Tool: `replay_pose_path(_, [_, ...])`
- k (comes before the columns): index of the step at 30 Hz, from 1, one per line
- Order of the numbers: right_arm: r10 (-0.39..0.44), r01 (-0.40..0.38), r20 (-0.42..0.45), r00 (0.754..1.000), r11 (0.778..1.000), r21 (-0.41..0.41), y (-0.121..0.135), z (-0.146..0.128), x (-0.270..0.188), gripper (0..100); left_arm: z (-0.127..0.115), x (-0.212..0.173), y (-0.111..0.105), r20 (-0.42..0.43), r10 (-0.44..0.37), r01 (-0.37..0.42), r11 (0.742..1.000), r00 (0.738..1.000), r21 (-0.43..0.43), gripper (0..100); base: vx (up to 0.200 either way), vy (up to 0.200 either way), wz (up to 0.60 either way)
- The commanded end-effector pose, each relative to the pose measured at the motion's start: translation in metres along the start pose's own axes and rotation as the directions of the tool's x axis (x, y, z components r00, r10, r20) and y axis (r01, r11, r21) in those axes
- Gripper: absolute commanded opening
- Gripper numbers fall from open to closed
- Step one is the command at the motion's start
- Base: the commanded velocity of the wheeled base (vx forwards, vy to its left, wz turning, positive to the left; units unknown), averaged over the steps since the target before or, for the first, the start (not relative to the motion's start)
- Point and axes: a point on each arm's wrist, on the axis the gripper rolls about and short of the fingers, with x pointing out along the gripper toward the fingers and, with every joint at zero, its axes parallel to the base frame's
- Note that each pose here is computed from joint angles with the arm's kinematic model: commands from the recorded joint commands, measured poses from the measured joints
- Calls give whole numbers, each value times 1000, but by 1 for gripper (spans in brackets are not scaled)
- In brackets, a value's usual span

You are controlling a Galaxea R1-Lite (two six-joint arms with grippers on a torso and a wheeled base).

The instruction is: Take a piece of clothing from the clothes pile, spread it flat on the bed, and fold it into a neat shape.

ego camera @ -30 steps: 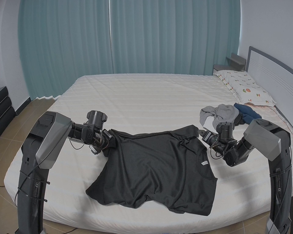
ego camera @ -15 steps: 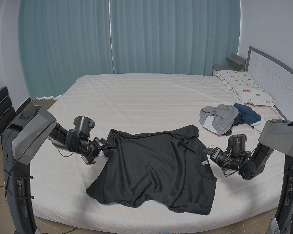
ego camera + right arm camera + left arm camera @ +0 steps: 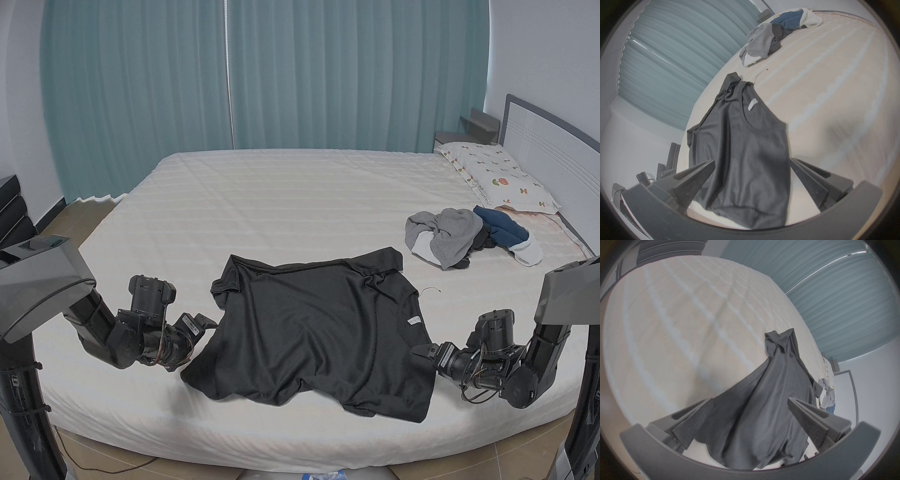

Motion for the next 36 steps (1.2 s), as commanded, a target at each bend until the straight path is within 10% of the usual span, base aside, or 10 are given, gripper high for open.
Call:
replay_pose_path(1, [-31,31,-52,998,1000,4,-13,-16,-1,100,-11,-10,14,5,33,-33,999,999,8,100,0,0,0])
replay_pose_path(25, [23,-23,10,1000,1000,0,-13,-12,1,100,-15,37,17,132,97,-101,995,986,26,100,0,0,0])
replay_pose_path(26, [24,-24,9,1000,1000,2,-13,-13,1,100,-17,37,17,130,97,-102,994,987,28,0,0,0,0])
replay_pose_path(36, [14,-14,29,999,1000,-7,-23,-16,11,100,-21,28,26,119,138,-141,990,983,23,0,0,0,0])
